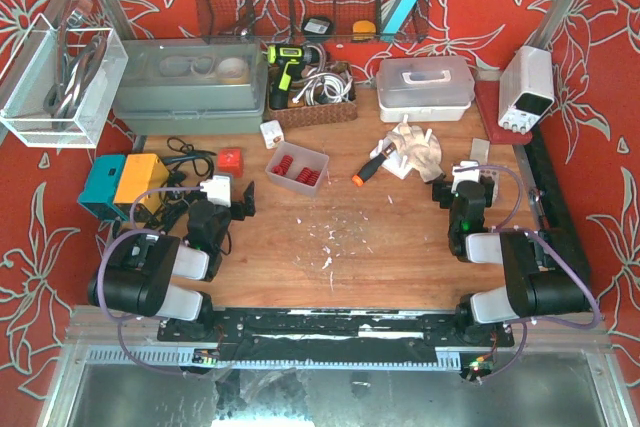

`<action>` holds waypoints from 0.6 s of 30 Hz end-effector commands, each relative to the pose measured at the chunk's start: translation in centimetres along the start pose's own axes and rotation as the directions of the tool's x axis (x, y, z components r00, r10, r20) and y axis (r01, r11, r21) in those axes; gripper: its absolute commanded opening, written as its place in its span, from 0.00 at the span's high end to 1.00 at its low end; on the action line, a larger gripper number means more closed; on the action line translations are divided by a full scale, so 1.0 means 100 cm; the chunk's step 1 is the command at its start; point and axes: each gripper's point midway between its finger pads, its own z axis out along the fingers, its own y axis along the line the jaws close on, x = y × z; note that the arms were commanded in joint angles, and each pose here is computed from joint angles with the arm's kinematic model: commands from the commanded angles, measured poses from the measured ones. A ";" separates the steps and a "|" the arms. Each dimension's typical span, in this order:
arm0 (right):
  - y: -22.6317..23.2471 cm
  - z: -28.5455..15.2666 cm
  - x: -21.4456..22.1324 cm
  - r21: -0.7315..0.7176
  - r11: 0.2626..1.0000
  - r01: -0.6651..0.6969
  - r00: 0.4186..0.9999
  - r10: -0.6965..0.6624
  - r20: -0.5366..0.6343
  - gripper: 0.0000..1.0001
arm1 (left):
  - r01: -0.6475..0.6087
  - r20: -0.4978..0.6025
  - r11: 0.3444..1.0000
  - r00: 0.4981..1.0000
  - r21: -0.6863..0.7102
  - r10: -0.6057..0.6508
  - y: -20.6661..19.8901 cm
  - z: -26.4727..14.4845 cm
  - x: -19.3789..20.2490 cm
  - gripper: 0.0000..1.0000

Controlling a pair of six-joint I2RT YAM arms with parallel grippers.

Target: Install the large spring

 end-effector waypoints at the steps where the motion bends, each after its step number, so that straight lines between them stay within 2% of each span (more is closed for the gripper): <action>1: -0.001 -0.001 -0.005 0.014 1.000 0.004 1.000 -0.004 0.011 0.01 | -0.011 0.047 1.000 0.999 -0.011 0.012 0.001 0.002 -0.013 0.01; 7: -0.013 -0.022 -0.043 0.025 1.000 -0.016 1.000 0.015 0.018 0.01 | 0.002 0.035 0.999 0.999 -0.033 -0.001 0.005 0.002 -0.026 0.01; 9: -0.016 -0.033 -0.060 0.016 0.998 -0.057 0.997 0.056 0.050 0.01 | 0.027 0.029 0.999 0.999 -0.039 -0.026 0.005 0.003 -0.048 0.01; 14: -0.031 -0.057 -0.105 0.003 0.950 -0.311 0.945 0.309 0.109 0.01 | 0.226 0.087 0.974 0.971 -0.035 -0.222 0.006 -0.002 -0.116 0.01; 16: -0.029 -0.063 -0.118 -0.022 0.927 -0.374 0.925 0.375 0.056 0.01 | 0.323 0.134 0.946 0.938 -0.013 -0.319 0.007 -0.013 -0.150 0.01; 18: -0.033 -0.070 -0.124 0.012 0.895 -0.446 0.894 0.446 -0.028 0.01 | 0.421 0.135 0.907 0.899 -0.007 -0.417 0.008 -0.020 -0.168 0.01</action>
